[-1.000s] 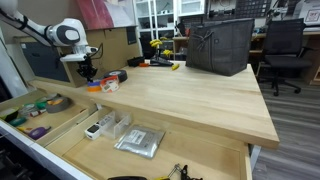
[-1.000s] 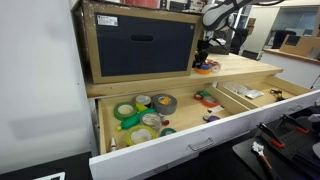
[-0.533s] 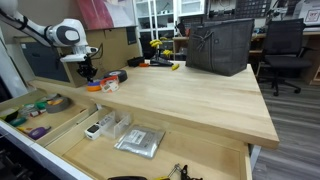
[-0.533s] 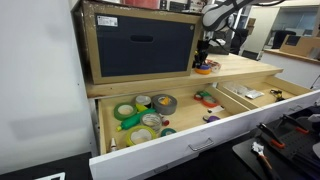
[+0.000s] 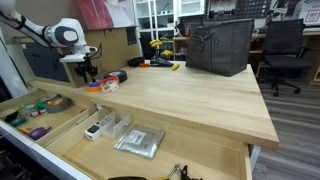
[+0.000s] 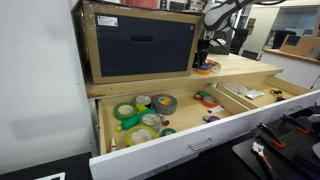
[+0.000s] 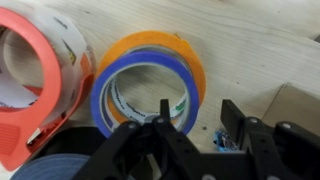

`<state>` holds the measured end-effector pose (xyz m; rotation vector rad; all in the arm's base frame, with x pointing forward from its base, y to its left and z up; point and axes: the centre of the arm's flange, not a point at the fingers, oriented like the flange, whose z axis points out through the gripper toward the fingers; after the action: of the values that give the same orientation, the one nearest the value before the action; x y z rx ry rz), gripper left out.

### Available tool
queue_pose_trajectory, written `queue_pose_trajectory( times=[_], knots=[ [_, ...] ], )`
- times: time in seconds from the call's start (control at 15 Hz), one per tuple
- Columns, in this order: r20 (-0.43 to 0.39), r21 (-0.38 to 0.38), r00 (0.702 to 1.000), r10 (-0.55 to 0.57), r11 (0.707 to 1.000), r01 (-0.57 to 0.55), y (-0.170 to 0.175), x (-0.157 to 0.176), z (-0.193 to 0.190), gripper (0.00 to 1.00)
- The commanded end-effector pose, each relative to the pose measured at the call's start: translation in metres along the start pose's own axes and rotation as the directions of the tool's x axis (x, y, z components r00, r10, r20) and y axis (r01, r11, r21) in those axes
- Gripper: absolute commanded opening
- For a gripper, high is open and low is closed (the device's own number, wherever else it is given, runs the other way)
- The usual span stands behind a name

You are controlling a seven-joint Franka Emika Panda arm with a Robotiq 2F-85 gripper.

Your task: Take the white tape and blue tape out of the drawer

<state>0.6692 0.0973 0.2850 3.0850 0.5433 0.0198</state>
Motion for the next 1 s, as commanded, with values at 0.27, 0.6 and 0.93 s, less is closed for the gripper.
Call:
queue_pose_trajectory(
  times=[0.27,0.6,0.93],
  knots=[
    [-0.050,-0.008,0.999,-0.001,1.000,0.001,-0.017,-0.047,-0.081,1.00],
    [-0.049,-0.018,0.999,-0.013,1.000,0.012,-0.033,-0.069,-0.098,1.00],
    [-0.044,-0.026,0.999,-0.013,1.000,0.011,-0.063,-0.092,-0.093,1.00]
  ],
)
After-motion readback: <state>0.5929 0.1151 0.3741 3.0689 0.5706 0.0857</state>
